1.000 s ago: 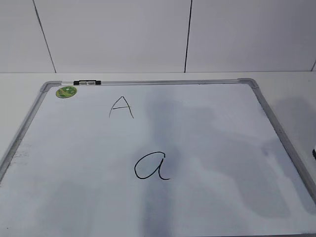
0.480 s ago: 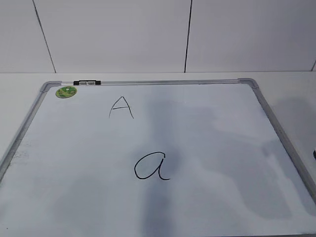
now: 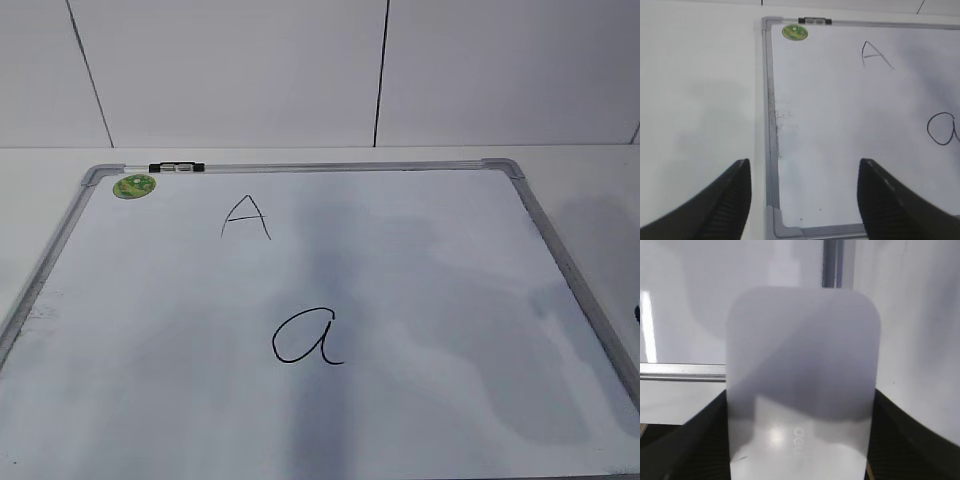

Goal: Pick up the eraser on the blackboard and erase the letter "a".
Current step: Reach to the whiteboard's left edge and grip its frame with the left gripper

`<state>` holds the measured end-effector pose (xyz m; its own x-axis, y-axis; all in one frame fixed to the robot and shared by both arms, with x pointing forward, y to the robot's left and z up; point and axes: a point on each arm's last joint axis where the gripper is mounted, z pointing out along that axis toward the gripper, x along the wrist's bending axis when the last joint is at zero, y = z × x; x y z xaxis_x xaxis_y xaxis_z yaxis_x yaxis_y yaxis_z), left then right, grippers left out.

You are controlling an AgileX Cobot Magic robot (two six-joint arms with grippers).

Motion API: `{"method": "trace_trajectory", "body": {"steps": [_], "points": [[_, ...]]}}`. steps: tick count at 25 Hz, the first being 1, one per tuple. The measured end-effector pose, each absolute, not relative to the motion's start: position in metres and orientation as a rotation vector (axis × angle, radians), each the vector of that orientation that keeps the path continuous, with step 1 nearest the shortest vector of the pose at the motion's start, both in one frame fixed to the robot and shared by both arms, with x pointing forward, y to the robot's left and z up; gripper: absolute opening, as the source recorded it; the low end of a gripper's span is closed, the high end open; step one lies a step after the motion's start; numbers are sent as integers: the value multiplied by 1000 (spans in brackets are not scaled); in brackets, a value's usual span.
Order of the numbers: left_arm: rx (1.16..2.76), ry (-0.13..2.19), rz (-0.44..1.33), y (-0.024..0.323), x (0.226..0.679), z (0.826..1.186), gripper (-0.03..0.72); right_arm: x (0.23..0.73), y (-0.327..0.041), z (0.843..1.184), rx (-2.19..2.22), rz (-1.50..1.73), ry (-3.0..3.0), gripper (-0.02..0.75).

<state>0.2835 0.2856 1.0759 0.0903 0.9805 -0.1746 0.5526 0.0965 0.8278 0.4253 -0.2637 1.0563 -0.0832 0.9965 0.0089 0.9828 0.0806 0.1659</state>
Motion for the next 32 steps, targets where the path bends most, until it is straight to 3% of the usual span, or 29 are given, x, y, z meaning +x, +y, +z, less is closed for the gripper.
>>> {"method": "trace_trajectory", "body": {"steps": [7,16,32], "points": [[1685,1746,493,286,339,1070,496,425,-264,1056,2054,196,2230,539],[1770,1836,395,287,404,1071,497,425,-264,1056,2054,196,2230,539],[2002,1936,192,289,489,1017,483,425,-264,1056,2054,195,2230,539]]}}
